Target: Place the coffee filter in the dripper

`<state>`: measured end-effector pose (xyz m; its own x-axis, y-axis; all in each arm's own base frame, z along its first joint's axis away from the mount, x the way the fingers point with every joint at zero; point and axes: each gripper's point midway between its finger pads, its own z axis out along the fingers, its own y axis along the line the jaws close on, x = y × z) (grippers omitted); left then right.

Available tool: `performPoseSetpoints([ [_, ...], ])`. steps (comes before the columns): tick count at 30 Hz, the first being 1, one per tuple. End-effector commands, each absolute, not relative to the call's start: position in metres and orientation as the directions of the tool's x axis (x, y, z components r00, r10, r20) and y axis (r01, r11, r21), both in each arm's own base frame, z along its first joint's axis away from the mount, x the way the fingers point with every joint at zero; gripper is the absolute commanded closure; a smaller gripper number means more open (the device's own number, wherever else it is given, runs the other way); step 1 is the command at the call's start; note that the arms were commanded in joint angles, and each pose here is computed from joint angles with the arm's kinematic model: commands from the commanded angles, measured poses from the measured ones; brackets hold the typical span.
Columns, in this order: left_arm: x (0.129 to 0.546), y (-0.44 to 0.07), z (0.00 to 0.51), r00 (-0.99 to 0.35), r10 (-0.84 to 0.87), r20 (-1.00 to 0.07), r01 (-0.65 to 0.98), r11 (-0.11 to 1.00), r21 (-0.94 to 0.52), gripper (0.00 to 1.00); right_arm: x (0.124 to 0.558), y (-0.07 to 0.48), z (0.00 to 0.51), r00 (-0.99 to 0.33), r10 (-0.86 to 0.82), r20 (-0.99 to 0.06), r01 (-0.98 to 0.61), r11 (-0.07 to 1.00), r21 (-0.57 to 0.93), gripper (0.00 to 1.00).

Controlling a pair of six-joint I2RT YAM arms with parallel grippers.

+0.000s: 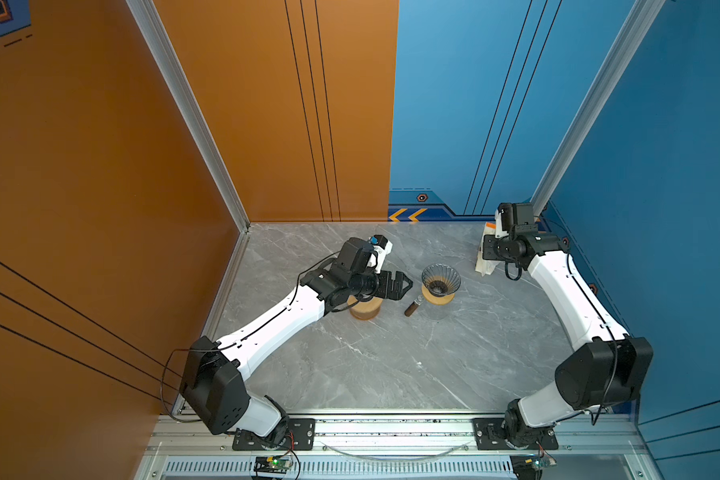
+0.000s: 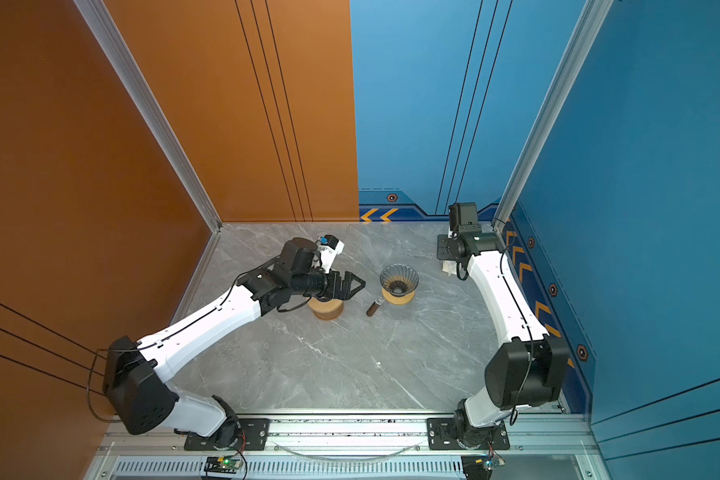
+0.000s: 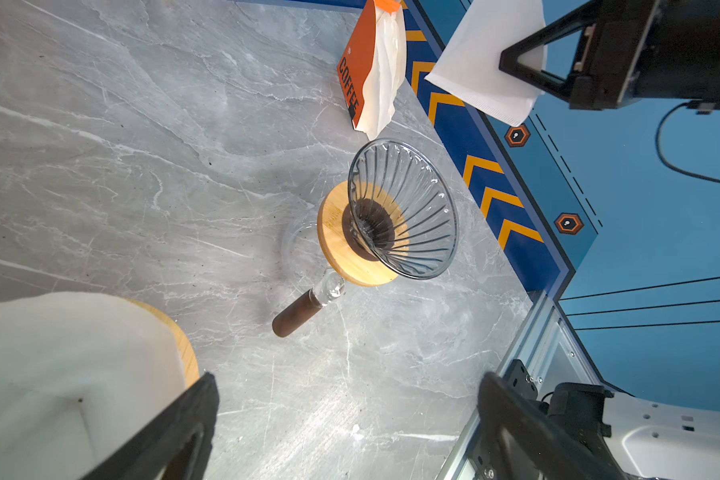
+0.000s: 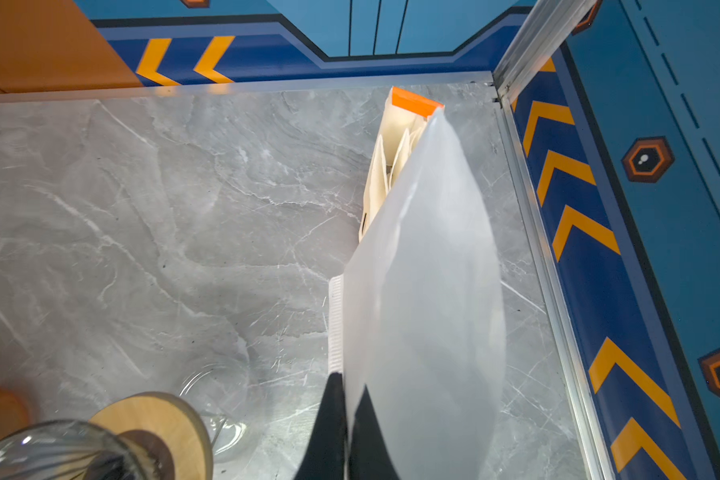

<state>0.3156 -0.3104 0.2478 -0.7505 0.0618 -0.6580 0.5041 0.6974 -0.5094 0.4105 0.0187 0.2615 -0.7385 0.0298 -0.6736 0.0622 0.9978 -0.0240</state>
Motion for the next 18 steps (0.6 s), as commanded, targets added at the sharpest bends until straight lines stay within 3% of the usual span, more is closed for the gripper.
performPoseSetpoints([
  [1,0.321,-0.316,0.26,-0.737,0.057,-0.674,0.529,0.669,-0.522,0.02,0.386,0.038,0.278,-0.762,-0.019,-0.648,-0.041,0.999,0.02,1.0],
  [18,0.319,-0.316,0.253,-0.743,0.063,-0.666,0.541,0.642,-0.543,0.02,0.334,0.091,0.335,-0.746,-0.071,-0.663,-0.242,0.955,0.17,1.0],
])
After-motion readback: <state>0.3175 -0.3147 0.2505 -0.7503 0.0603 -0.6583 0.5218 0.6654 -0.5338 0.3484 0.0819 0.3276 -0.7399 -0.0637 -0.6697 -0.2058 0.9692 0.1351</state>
